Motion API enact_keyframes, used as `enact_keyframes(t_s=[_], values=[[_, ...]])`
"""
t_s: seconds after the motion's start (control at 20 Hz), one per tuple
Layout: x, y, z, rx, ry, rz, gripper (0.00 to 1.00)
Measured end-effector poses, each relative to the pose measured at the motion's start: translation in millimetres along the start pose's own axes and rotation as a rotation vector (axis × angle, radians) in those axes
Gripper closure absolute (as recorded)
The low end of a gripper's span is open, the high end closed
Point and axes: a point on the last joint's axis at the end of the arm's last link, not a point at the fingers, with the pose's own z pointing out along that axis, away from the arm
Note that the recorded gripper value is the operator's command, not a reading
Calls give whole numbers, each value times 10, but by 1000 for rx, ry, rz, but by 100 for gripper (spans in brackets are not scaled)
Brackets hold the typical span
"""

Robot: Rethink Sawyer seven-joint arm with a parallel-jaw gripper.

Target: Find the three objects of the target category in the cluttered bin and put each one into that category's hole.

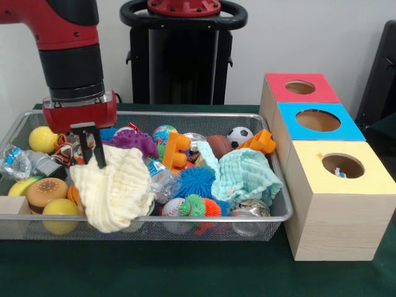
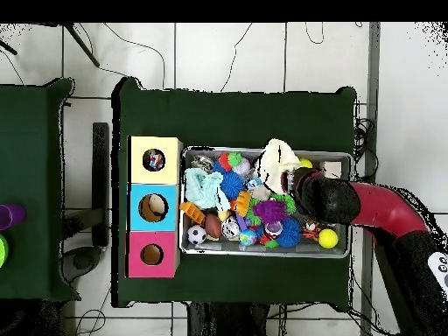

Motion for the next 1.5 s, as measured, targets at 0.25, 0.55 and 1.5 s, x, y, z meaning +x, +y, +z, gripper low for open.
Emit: enact_keyframes(t_s=[0.25,0.55,1.5], values=[[-43,37,-108,3,41,35,100],[-70,87,-195,26,61,57,100],[-314,1374,-439,166,89,163,100]])
